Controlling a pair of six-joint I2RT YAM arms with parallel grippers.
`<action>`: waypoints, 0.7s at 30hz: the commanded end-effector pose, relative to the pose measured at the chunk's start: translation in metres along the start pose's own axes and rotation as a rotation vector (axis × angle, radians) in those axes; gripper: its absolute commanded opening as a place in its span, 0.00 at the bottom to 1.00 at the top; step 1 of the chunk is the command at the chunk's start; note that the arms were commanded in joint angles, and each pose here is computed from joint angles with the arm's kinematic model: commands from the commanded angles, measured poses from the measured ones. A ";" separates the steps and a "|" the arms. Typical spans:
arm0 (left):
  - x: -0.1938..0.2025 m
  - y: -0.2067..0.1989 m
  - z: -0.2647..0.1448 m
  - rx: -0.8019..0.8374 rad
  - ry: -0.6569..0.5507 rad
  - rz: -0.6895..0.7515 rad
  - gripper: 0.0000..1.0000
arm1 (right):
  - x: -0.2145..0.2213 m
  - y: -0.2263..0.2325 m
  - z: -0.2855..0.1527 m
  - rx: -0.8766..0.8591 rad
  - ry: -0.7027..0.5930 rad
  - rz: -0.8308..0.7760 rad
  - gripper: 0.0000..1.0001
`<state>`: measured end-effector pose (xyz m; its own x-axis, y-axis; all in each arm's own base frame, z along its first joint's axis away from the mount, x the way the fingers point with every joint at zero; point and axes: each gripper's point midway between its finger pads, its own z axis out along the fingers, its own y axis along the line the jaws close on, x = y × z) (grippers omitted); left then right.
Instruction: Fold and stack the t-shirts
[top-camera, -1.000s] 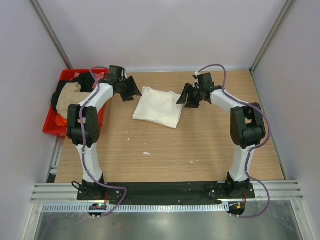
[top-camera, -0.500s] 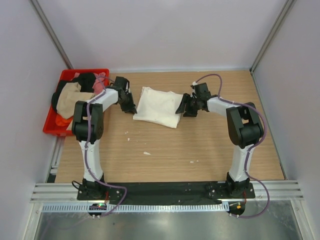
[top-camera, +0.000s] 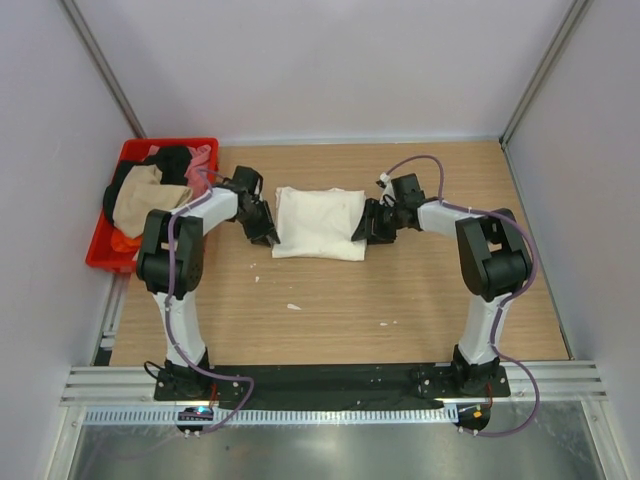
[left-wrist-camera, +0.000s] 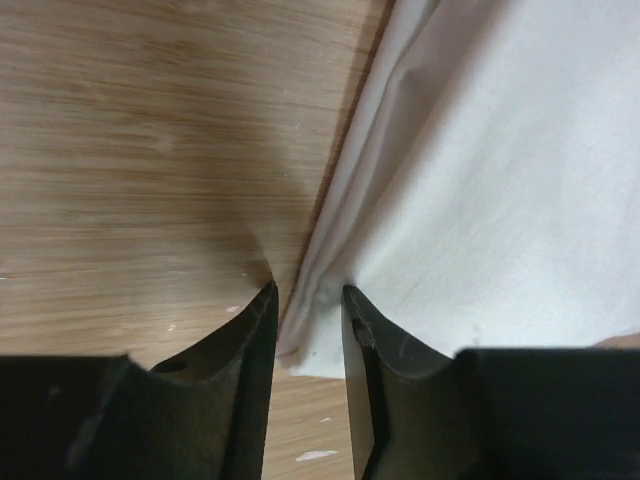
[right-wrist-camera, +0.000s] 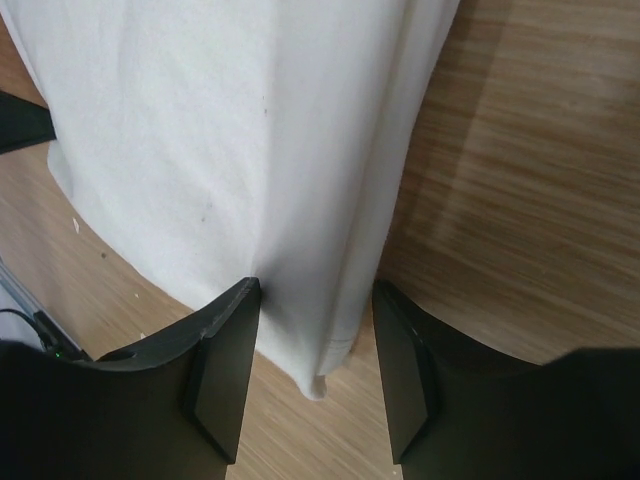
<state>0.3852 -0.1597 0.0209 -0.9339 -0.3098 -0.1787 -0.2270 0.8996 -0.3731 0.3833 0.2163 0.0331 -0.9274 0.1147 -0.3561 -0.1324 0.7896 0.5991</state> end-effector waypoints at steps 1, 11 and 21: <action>0.004 0.005 -0.022 -0.075 0.024 -0.016 0.36 | 0.018 0.009 -0.016 -0.038 0.057 -0.062 0.55; -0.066 -0.033 -0.020 0.001 -0.117 0.108 0.51 | 0.017 0.008 -0.023 -0.022 0.063 -0.086 0.54; -0.116 -0.043 0.018 0.032 -0.155 0.161 0.50 | -0.040 -0.015 -0.018 0.048 -0.087 -0.061 0.57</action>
<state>0.4892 -0.1724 0.0305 -0.9210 -0.2289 -0.3152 -0.1104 0.9293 -0.3523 0.3740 0.1977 0.0333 -0.9334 0.0677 -0.3523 -0.1542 0.8110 0.5643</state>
